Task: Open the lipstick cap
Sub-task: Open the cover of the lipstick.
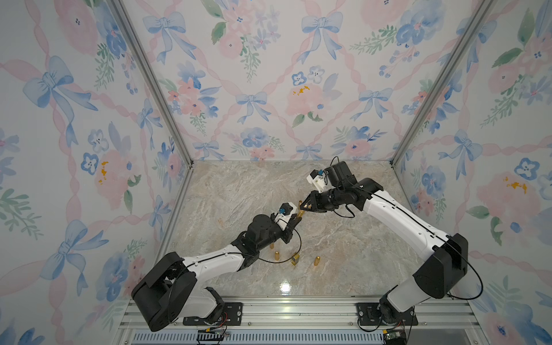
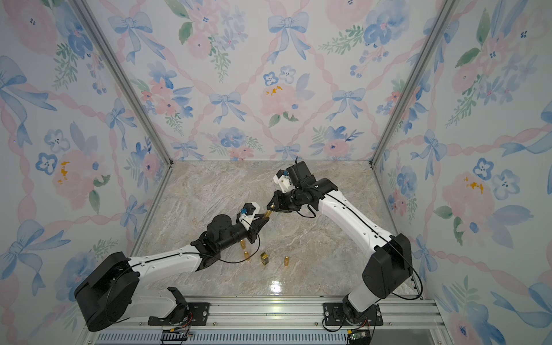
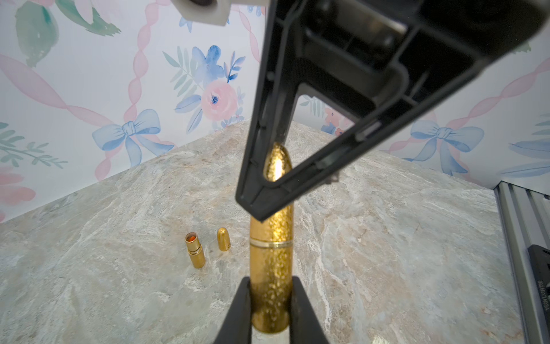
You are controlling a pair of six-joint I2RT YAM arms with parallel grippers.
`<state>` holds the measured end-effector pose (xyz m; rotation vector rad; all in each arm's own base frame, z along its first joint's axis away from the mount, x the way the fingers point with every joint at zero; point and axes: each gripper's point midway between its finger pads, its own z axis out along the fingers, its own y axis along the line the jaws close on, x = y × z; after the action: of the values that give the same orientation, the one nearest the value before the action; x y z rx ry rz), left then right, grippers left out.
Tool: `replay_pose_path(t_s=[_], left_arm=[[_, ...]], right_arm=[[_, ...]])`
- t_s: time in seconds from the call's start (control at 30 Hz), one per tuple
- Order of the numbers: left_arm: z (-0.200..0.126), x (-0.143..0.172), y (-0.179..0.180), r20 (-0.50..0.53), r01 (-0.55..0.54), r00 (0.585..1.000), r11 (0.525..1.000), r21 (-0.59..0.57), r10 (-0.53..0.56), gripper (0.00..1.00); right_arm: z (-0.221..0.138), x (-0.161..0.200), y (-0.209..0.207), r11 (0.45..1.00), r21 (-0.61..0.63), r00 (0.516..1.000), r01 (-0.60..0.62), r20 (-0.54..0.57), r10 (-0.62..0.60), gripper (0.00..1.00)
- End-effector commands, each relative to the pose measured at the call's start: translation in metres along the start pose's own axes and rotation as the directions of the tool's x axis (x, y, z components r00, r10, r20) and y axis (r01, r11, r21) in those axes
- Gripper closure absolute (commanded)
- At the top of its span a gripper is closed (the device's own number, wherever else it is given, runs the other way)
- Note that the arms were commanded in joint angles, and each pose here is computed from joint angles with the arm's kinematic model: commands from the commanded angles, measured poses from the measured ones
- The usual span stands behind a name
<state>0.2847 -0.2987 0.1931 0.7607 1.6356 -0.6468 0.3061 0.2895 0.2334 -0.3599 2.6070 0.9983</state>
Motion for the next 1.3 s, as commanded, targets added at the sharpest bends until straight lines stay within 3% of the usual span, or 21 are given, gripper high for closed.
replay_pose_path(t_s=[0.0, 0.6, 1.27], left_arm=[[-0.003, 0.040, 0.004, -0.148, 0.009, 0.989, 1.000, -0.014, -0.011, 1.00], [-0.004, 0.036, 0.007, -0.160, 0.003, 0.987, 1.000, 0.007, -0.001, 1.00], [-0.003, 0.042, -0.009, -0.219, 0.029, 0.976, 0.989, 0.144, 0.003, 1.00]], right_arm=[[-0.022, -0.032, 0.008, 1.000, -0.022, 0.993, 0.015, 0.119, -0.012, 0.81], [-0.034, -0.045, 0.006, 0.996, -0.085, 0.984, -0.034, 0.173, 0.048, 0.81], [-0.051, -0.056, 0.009, 0.994, -0.103, 0.975, 0.034, 0.224, -0.010, 0.81]])
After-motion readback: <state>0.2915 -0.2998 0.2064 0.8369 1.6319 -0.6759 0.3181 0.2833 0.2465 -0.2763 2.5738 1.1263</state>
